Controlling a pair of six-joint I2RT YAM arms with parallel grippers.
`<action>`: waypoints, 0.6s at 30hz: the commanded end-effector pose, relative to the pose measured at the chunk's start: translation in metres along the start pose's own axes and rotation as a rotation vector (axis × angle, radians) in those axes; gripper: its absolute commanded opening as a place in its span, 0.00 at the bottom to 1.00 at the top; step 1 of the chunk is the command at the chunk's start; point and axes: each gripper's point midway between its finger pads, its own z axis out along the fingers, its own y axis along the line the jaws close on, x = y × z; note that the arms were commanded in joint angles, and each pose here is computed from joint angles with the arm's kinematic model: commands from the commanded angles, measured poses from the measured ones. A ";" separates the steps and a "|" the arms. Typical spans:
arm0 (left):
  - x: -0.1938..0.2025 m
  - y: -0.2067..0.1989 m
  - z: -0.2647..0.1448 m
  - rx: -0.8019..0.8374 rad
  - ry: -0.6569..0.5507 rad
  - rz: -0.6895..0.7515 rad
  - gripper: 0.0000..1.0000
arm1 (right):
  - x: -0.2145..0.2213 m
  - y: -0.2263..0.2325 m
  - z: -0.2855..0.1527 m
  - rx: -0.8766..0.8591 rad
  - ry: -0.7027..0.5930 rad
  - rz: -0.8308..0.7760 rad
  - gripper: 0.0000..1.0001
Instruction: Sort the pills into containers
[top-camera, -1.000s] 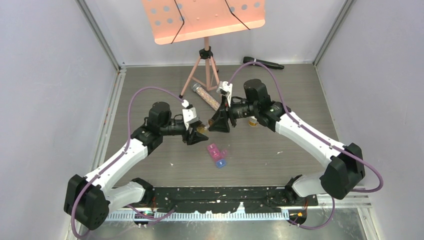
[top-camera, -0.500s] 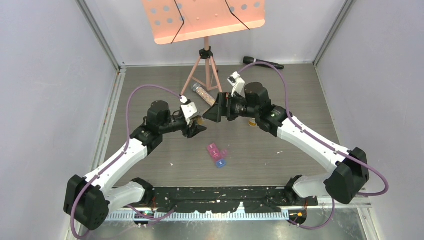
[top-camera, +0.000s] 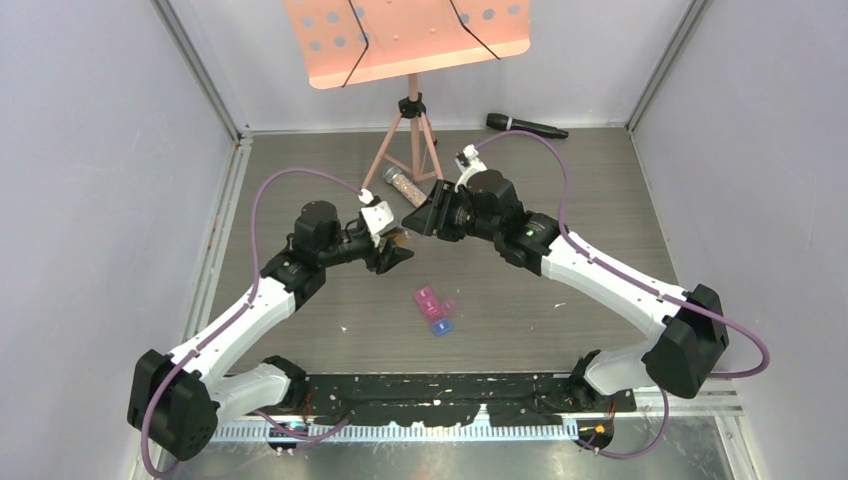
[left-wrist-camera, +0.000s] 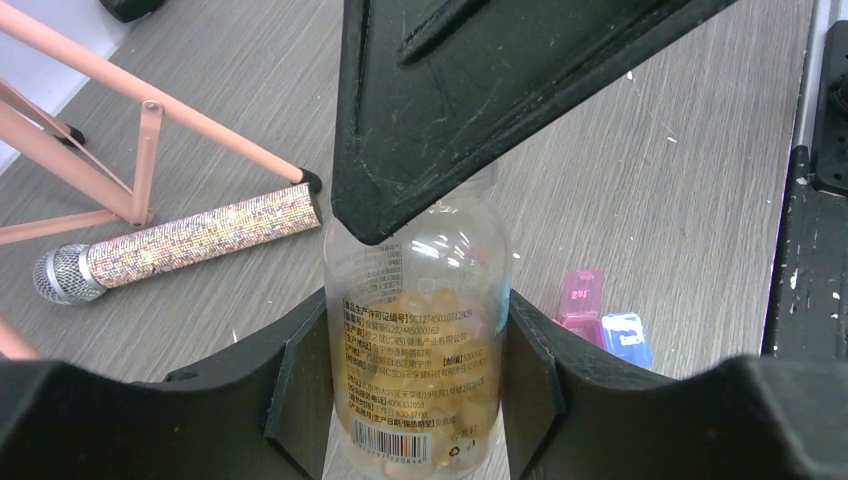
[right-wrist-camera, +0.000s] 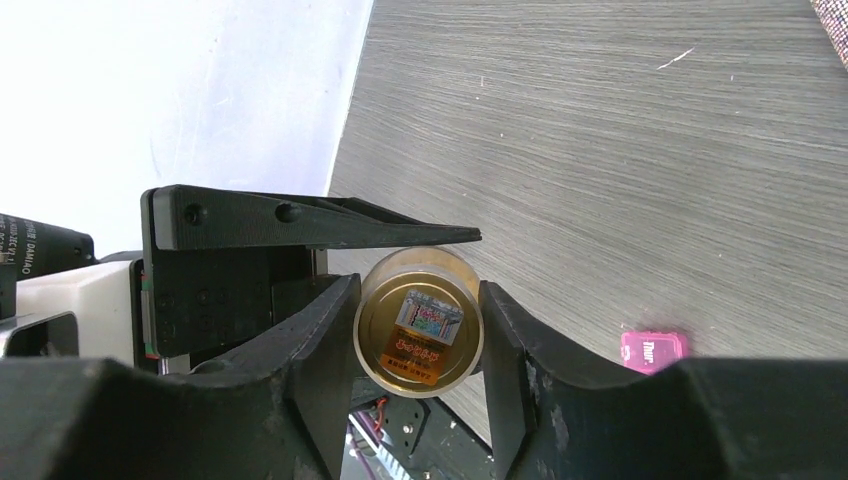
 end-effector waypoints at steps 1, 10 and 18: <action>-0.027 0.001 -0.001 0.009 -0.069 0.025 0.00 | -0.014 0.025 -0.007 -0.082 -0.032 -0.070 0.15; -0.040 -0.041 -0.012 0.236 -0.098 0.032 0.00 | 0.009 0.047 -0.026 -0.501 0.106 -0.622 0.06; -0.038 -0.068 -0.021 0.422 -0.068 0.024 0.00 | 0.033 0.044 -0.043 -0.666 0.275 -0.884 0.05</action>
